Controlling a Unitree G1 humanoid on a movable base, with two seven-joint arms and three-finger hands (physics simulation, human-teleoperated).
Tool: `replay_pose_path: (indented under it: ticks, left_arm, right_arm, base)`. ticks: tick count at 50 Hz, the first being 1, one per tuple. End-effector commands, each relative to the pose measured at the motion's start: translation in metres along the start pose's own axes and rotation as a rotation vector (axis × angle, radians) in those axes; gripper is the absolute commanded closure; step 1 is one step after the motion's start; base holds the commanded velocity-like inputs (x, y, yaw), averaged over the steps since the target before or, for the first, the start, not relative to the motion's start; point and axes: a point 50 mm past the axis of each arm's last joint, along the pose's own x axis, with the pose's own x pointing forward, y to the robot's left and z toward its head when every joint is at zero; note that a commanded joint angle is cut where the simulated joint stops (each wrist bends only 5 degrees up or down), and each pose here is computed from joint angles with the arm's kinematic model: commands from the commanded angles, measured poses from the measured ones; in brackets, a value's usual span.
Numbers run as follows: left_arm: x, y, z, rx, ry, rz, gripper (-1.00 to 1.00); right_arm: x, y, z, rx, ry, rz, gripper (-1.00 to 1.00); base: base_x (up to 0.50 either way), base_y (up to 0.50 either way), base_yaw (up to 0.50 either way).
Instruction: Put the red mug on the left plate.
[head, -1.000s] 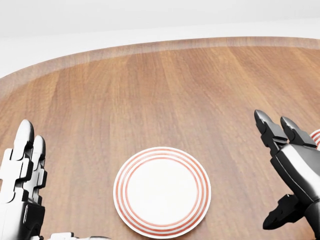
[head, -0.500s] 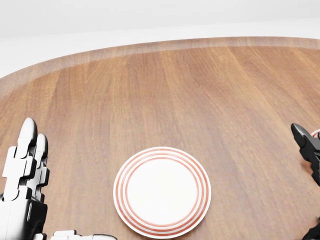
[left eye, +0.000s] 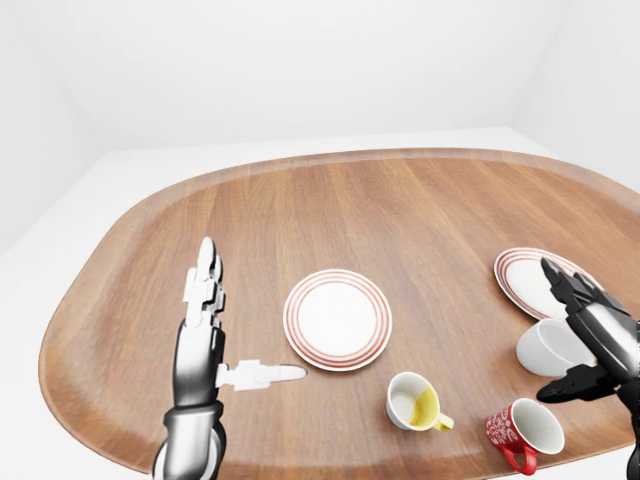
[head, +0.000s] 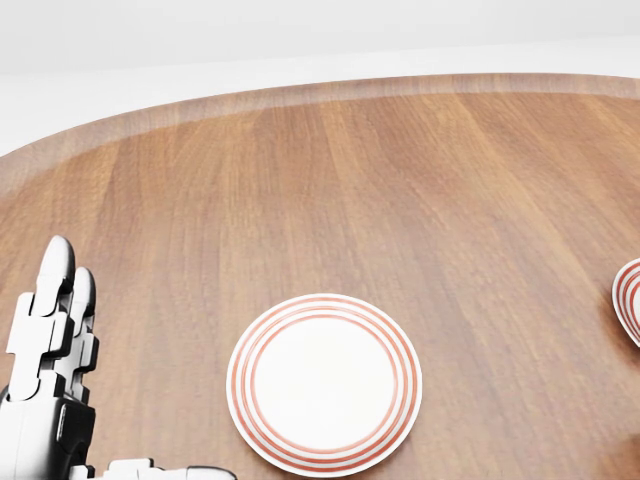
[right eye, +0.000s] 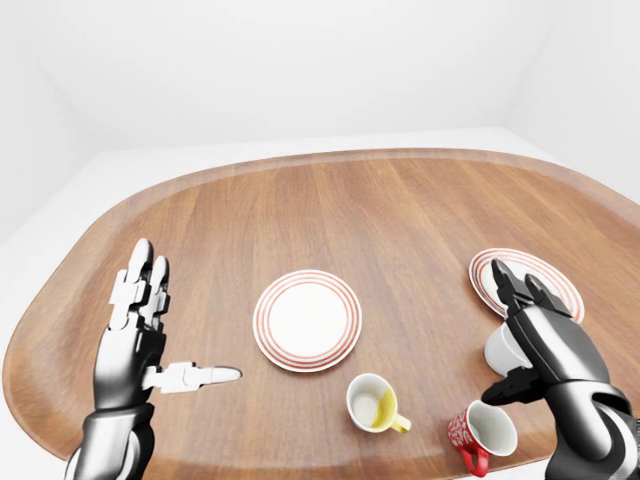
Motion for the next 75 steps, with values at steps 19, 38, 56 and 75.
replay_pose_path:
  ticks: [19,38,56,75]
  left_arm:
    - [0.001,0.000,-0.001,0.005,0.001,0.006,-1.00]
    - [-0.001,0.003,0.000,0.004,0.005,0.019,-1.00]
    - [0.001,0.001,-0.002,0.005,0.004,0.013,-1.00]
    - [0.002,0.000,-0.002,0.005,0.003,0.009,-1.00]
  right_arm:
    - [0.010,0.046,-0.004,0.014,0.038,0.202,-1.00]
    - [-0.040,0.083,-0.061,0.103,0.342,0.330,-1.00]
    - [-0.025,0.069,-0.059,0.089,0.308,0.280,-1.00]
    - [-0.009,0.080,-0.058,0.117,0.250,0.351,-1.00]
  base:
    - [0.00,0.00,0.00]
    - [0.00,0.00,0.00]
    - [0.00,0.00,0.00]
    - [0.00,0.00,0.00]
